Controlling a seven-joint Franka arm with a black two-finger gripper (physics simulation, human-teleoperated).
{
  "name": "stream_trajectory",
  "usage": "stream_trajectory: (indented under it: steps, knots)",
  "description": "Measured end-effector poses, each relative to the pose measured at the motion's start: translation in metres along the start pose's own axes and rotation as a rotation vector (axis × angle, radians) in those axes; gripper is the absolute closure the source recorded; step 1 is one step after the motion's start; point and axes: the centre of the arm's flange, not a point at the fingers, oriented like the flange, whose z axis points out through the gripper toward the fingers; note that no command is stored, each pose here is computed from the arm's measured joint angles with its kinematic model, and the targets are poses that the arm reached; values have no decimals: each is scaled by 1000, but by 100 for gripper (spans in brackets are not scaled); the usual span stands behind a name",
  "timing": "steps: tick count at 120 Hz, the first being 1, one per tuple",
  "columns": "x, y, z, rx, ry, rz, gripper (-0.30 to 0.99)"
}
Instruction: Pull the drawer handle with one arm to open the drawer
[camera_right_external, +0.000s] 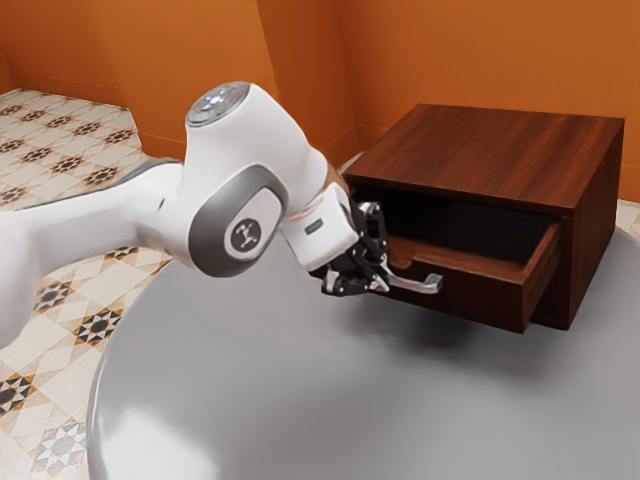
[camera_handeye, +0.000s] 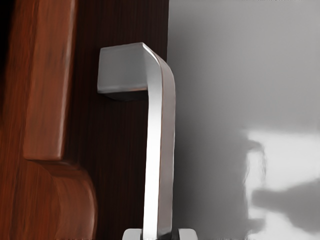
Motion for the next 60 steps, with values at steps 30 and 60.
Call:
stream_trajectory:
  steps: [30, 60]
  knots:
    - [3, 18, -10, -1, 3, -5, 70]
    - [16, 37, -20, -4, 15, 8, 69]
